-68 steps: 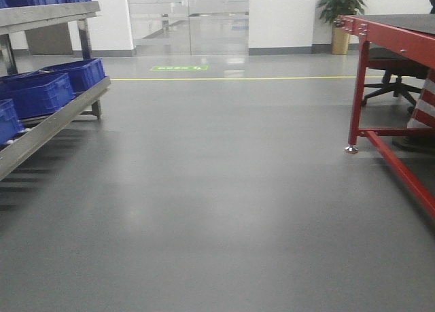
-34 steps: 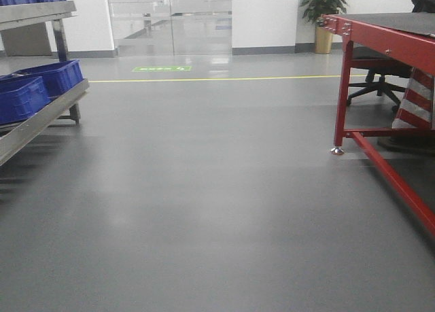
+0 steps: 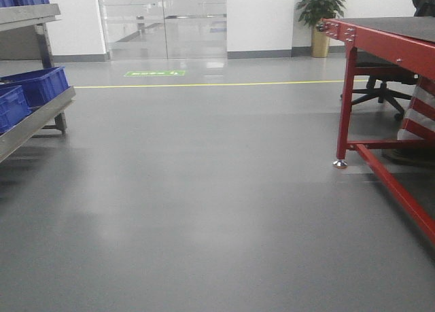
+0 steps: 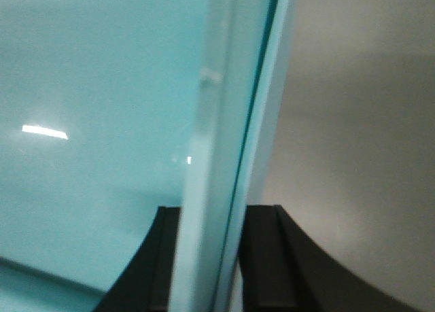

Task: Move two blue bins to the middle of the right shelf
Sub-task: 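Hold the teal bin with both grippers while driving across the open floor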

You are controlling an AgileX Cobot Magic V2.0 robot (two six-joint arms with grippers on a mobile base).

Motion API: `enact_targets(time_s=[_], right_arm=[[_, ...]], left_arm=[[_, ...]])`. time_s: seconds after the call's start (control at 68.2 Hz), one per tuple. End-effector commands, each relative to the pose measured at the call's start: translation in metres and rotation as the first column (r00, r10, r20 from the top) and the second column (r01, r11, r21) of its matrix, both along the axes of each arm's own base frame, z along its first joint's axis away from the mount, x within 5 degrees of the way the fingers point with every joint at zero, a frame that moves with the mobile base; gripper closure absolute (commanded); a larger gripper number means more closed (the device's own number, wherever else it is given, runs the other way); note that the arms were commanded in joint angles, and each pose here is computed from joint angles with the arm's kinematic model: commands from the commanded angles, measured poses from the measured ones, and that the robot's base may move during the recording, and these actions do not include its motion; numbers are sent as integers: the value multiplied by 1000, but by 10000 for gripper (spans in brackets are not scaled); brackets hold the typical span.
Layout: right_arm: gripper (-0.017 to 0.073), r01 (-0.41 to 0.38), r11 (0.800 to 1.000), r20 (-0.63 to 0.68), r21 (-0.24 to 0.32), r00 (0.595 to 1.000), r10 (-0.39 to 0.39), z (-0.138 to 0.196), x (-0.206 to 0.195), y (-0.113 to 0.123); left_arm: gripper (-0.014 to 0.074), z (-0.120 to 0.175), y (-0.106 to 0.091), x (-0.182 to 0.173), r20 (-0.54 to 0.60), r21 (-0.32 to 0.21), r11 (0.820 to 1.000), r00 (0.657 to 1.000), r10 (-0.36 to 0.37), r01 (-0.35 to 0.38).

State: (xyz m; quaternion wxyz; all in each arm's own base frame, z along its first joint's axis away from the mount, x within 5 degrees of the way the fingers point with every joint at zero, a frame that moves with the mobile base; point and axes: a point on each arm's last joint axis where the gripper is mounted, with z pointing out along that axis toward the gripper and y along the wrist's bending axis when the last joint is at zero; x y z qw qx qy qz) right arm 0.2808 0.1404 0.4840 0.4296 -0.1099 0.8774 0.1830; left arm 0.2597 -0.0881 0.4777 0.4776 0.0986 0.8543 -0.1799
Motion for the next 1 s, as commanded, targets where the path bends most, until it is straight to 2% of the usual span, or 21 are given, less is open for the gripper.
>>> enact_targets(time_s=[0.0,0.982], right_arm=[[713,14,1000,70,20,997,-15,11,-1,-4],[713,14,1000,70,20,997,-15,11,-1,-4]], left_arm=[[704,22,1,-6,126,-109,994,992,21,-8],[704,22,1,-6,126,-109,994,992,21,-8]])
